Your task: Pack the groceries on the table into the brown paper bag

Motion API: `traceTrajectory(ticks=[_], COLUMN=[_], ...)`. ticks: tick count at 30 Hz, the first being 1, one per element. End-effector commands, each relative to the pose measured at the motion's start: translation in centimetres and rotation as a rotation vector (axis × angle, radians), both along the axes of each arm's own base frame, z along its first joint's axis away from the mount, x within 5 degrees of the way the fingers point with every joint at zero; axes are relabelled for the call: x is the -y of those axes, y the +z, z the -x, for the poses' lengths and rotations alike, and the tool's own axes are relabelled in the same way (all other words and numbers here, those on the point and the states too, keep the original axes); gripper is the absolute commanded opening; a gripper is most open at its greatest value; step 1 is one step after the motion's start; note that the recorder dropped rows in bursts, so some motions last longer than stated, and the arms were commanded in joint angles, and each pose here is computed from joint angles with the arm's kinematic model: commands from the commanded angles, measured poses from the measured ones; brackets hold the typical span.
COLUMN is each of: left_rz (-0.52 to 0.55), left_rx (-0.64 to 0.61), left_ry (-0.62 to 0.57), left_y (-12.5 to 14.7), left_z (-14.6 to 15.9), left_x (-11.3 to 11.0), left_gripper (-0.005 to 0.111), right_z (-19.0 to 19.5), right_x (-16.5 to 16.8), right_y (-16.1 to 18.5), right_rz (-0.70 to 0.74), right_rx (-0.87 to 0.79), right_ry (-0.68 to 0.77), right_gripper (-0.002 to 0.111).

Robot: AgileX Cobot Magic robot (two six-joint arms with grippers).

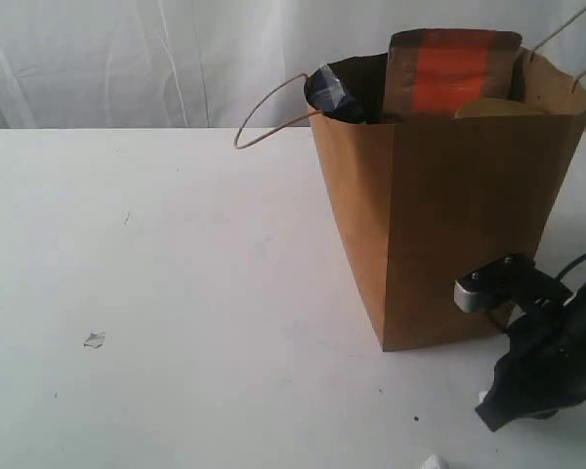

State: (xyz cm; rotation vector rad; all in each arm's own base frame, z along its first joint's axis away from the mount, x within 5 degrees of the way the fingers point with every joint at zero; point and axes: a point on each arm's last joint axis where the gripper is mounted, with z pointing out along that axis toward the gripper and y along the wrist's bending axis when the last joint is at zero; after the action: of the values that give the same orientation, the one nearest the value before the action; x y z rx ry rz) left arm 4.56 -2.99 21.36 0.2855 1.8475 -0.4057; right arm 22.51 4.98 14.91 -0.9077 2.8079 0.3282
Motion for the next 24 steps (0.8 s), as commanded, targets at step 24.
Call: traceTrajectory(ticks=[24], left_rz=[0.012], left_rx=[0.002], left_ry=[-0.005], left_y=[-0.1], left_z=[0.1], left_x=[0.0], left_gripper=[0.0], right_z=[1.1], right_x=[-11.1], right_y=[26.4], right_rz=[-0.898], right_rx=[0.532], right_ry=[0.19], right_gripper=[0.0])
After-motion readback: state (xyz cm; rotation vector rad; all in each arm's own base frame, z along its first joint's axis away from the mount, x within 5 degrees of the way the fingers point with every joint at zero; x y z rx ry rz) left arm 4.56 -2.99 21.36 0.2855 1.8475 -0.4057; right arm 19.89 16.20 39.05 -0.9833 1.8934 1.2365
